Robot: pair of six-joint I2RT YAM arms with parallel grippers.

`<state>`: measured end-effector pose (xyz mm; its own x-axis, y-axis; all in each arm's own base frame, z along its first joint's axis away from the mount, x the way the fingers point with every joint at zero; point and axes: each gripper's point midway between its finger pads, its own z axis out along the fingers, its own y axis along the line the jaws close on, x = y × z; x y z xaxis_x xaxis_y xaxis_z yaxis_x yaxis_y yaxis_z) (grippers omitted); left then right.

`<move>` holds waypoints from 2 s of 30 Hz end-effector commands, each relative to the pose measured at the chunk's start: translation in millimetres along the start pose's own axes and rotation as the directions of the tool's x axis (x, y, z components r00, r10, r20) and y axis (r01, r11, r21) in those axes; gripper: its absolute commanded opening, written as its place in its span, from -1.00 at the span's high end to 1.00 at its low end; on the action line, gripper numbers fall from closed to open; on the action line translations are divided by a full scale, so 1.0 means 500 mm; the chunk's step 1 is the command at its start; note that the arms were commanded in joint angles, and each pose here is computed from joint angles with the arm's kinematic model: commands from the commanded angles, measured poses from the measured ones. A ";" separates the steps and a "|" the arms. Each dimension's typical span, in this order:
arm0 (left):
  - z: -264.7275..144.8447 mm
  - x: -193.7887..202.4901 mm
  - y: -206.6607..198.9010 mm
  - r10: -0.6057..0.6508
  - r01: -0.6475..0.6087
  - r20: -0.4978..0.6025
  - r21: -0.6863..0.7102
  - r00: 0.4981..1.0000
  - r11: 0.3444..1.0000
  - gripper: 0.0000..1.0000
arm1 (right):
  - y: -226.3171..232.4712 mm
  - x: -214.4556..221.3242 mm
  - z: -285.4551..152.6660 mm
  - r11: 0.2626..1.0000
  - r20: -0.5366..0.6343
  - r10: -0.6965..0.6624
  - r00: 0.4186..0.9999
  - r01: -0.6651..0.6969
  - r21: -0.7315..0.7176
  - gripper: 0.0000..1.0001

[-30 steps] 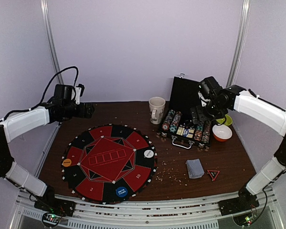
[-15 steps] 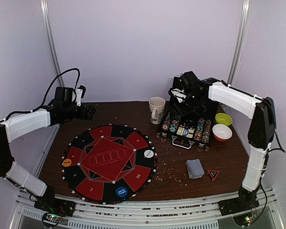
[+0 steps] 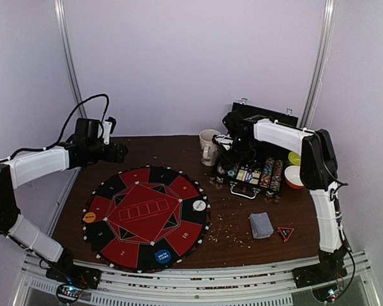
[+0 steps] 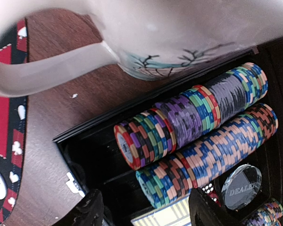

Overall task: Distribute texas hold em gaming equipment
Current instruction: Pick up the pile of poker chips from the chip case.

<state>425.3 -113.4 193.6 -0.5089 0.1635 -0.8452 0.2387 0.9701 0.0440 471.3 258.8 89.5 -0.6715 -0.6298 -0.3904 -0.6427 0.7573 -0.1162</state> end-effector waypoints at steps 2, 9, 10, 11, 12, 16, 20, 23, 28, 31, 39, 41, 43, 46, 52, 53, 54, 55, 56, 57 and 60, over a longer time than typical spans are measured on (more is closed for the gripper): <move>0.014 -0.016 -0.004 0.016 -0.016 0.026 0.002 1.000 1.000 -0.97 | -0.031 -0.015 -0.001 0.998 -0.005 -0.023 1.000 0.023 0.064 -0.26; 0.018 -0.012 0.000 0.026 -0.025 0.017 -0.010 1.000 1.000 -0.96 | -0.043 0.014 0.027 0.994 -0.065 -0.035 0.997 0.041 0.106 -0.21; 0.019 -0.011 -0.001 0.028 -0.028 0.016 -0.009 0.999 1.000 -0.96 | -0.044 0.018 0.029 0.993 -0.072 -0.035 0.997 0.042 0.108 -0.20; 0.019 -0.011 -0.001 0.029 -0.029 0.015 -0.009 0.999 1.000 -0.96 | -0.045 0.020 0.030 0.993 -0.075 -0.035 0.997 0.043 0.112 -0.20; 0.018 -0.011 0.000 0.029 -0.029 0.016 -0.010 0.999 1.000 -0.96 | -0.044 0.022 0.031 0.993 -0.078 -0.036 0.996 0.045 0.110 -0.19; 0.019 -0.011 0.000 0.031 -0.031 0.015 -0.011 0.999 0.999 -0.96 | -0.049 0.023 0.030 0.991 -0.082 -0.035 0.996 0.045 0.125 -0.15; 0.020 -0.009 -0.001 0.030 -0.030 0.012 -0.009 0.999 1.000 -0.97 | -0.045 0.055 0.050 0.991 -0.128 -0.041 0.991 0.057 0.123 -0.13; 0.019 -0.010 0.000 0.032 -0.032 0.014 -0.011 0.999 0.999 -0.97 | -0.041 0.065 0.061 0.991 -0.147 -0.041 0.988 0.059 0.119 -0.10; 0.020 -0.009 0.001 0.033 -0.033 0.013 -0.013 0.999 0.999 -0.97 | -0.033 0.075 0.076 0.992 -0.166 -0.044 0.985 0.062 0.108 -0.08; 0.020 -0.010 0.001 0.034 -0.034 0.014 -0.014 0.999 0.999 -0.96 | -0.029 0.079 0.079 0.993 -0.169 -0.045 0.985 0.063 0.099 -0.06; 0.017 -0.013 0.003 0.038 -0.037 0.018 -0.018 0.999 0.999 -0.97 | -0.013 0.059 0.045 0.997 -0.097 -0.061 0.993 0.066 0.050 -0.05; 0.016 -0.013 0.002 0.040 -0.040 0.019 -0.017 0.999 0.999 -0.96 | -0.011 0.044 0.031 0.997 -0.057 -0.065 0.996 0.068 0.045 -0.06; 0.015 -0.014 0.002 0.041 -0.041 0.020 -0.018 0.999 0.999 -0.96 | -0.011 0.029 0.016 0.997 -0.026 -0.065 0.998 0.066 0.043 -0.06; 0.014 -0.014 0.002 0.041 -0.040 0.022 -0.018 0.999 0.999 -0.96 | -0.011 0.006 -0.008 0.997 0.025 -0.064 0.998 0.063 0.042 -0.08; 0.012 -0.016 0.003 0.044 -0.043 0.025 -0.019 0.999 0.999 -0.97 | -0.017 -0.032 -0.060 0.999 0.151 -0.045 0.988 0.046 -0.006 -0.19; 0.011 -0.017 0.003 0.046 -0.046 0.028 -0.019 0.999 0.999 -0.97 | -0.020 -0.032 -0.066 0.999 0.167 -0.040 0.985 0.044 -0.021 -0.19; 0.010 -0.018 0.004 0.047 -0.047 0.029 -0.021 0.998 0.999 -0.97 | -0.024 -0.033 -0.072 0.998 0.182 -0.034 0.983 0.042 -0.038 -0.20; 0.010 -0.017 0.005 0.049 -0.048 0.030 -0.024 0.998 0.999 -0.96 | -0.030 -0.033 -0.077 0.998 0.192 -0.024 0.981 0.036 -0.057 -0.21; 0.009 -0.018 0.006 0.049 -0.049 0.031 -0.027 0.998 0.998 -0.96 | -0.029 -0.035 -0.083 0.995 0.206 -0.014 0.978 0.034 -0.092 -0.22; 0.009 -0.017 0.007 0.051 -0.050 0.031 -0.029 0.998 0.998 -0.96 | -0.038 -0.034 -0.087 0.994 0.214 -0.003 0.977 0.026 -0.104 -0.23; 0.009 -0.018 0.007 0.051 -0.050 0.032 -0.030 0.998 0.998 -0.97 | -0.038 -0.030 -0.090 0.983 0.239 -0.015 0.971 0.058 -0.175 -0.29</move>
<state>428.3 -111.2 179.7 -0.5277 0.2043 -0.8245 0.2445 0.9661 0.0828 479.2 247.6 122.5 -0.5958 -0.5978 -0.5363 -0.6804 0.7305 -0.0584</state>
